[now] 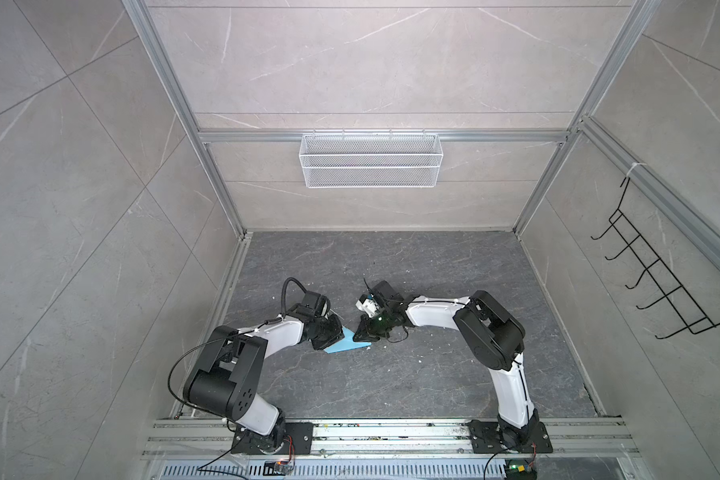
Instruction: Fold a paper plane with a square sheet of paper (pick it up from the middle)
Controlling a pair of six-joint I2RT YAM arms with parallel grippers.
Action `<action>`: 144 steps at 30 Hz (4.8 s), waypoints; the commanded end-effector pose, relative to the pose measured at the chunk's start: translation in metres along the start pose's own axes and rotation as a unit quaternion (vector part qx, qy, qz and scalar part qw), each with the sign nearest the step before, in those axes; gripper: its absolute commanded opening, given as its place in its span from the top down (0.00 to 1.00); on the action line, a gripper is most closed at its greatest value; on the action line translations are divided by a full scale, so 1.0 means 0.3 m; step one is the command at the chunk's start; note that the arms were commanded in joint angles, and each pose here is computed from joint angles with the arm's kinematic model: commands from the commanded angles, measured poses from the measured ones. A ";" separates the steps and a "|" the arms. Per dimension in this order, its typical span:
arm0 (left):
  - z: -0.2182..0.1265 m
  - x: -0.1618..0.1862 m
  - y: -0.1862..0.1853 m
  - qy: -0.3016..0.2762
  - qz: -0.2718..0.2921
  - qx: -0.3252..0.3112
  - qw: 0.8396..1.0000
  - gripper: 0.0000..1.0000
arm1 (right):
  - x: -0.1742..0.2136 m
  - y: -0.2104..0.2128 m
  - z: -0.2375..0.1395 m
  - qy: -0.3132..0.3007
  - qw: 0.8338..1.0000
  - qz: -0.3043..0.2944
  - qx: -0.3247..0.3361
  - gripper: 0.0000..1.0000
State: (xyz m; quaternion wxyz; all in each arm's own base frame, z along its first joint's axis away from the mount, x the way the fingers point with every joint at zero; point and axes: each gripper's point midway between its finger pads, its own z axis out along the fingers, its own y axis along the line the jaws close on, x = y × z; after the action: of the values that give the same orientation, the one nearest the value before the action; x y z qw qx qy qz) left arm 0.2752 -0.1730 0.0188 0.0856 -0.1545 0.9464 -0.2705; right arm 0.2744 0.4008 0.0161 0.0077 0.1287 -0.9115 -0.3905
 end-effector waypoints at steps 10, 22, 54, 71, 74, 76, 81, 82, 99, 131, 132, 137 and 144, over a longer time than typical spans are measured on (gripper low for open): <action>-0.030 -0.020 0.102 -0.018 -0.011 -0.083 0.996 0.90 | 0.104 -0.202 0.044 0.046 0.993 0.061 0.091 0.91; -0.051 -0.045 0.195 -0.006 -0.053 -0.080 0.995 0.90 | 0.104 -0.201 0.041 0.046 0.993 0.059 0.092 0.92; -0.217 -0.154 0.360 -0.068 -0.115 -0.121 0.984 0.89 | 0.099 -0.197 0.039 0.047 0.993 0.059 0.093 0.92; -0.157 -0.055 -0.046 -0.028 0.025 -0.009 0.999 0.86 | 0.093 -0.184 0.038 0.048 0.994 0.052 0.089 0.91; -0.090 -0.028 -0.077 -0.002 0.044 -0.022 0.999 0.88 | 0.088 -0.176 0.036 0.048 0.994 0.048 0.085 0.91; -0.062 -0.022 -0.080 0.004 0.048 -0.030 0.998 0.89 | 0.085 -0.172 0.034 0.047 0.994 0.046 0.085 0.91; -0.020 -0.025 -0.061 0.008 0.036 -0.040 0.999 0.90 | 0.080 -0.160 0.032 0.046 0.995 0.041 0.080 0.91; -0.014 -0.025 -0.056 0.009 0.033 -0.041 0.999 0.91 | 0.079 -0.159 0.031 0.046 0.995 0.041 0.079 0.91; 0.024 0.022 0.100 0.040 -0.022 -0.145 0.988 0.96 | 0.040 -0.020 -0.040 0.029 0.999 -0.021 0.032 0.90; 0.027 0.034 0.160 0.057 -0.020 -0.198 0.978 0.97 | 0.045 0.022 -0.090 0.014 0.998 -0.042 0.042 0.90; 0.028 0.036 0.163 0.058 -0.021 -0.199 0.978 0.97 | 0.050 0.013 -0.084 0.017 0.998 -0.039 0.047 0.90; 0.027 0.038 0.169 0.060 -0.022 -0.202 0.977 0.97 | 0.060 -0.031 -0.072 0.026 0.997 -0.027 0.072 0.90; 0.030 0.043 0.174 0.062 -0.022 -0.205 0.977 0.97 | 0.066 -0.074 -0.064 0.031 0.994 -0.017 0.099 0.90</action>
State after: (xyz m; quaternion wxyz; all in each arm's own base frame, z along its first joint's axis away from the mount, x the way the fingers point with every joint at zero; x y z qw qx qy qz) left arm 0.2776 -0.1745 0.0160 0.0239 -0.1569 0.9711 -0.1783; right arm 0.2621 0.3734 0.0249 0.0084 0.1554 -0.9340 -0.3217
